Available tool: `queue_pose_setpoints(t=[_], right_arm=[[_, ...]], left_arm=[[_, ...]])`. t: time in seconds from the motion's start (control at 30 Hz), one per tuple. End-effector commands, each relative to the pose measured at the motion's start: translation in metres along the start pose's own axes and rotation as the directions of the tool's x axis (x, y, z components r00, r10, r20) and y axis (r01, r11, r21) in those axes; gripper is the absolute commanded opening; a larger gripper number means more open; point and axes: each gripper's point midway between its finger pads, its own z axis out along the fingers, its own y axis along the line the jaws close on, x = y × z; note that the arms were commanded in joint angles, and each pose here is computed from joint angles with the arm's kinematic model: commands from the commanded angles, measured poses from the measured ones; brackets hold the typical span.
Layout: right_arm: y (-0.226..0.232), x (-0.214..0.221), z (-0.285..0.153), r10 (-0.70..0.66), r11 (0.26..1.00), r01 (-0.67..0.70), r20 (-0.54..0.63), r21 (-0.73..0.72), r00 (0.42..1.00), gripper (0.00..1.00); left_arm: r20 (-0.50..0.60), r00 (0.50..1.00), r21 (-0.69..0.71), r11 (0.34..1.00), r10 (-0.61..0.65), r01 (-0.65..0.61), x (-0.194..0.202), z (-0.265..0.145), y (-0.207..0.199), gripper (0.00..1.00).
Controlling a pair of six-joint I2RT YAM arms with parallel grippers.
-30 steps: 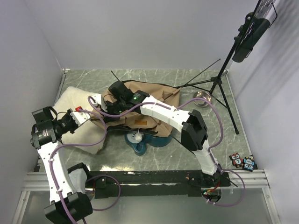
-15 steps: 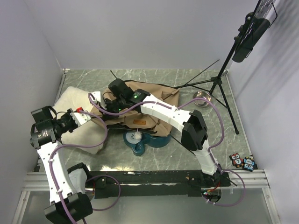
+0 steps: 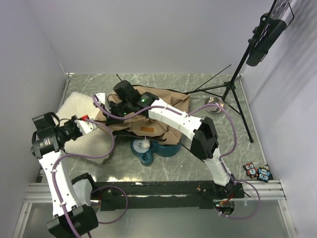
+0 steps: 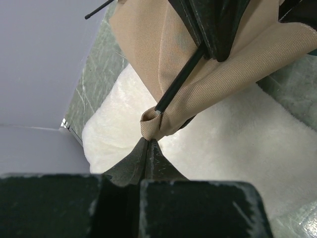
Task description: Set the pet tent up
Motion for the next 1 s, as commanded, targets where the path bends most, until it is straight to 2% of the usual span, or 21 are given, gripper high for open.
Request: queue_pose_setpoints(t=[0.0, 0.97], right_arm=[[-0.003, -0.009, -0.002, 0.048, 0.999, -0.049, 0.008, 0.022, 0.999, 0.0], [0.0, 0.01, 0.016, 0.016, 1.0, -0.015, -0.065, 0.017, 0.998, 0.0]], left_arm=[[0.031, 0.994, -0.041, 0.994, 0.105, -0.104, -0.019, -0.009, 0.017, 0.01], [0.08, 0.982, 0.022, 0.984, 0.174, -0.176, -0.034, -0.012, 0.003, 0.01]])
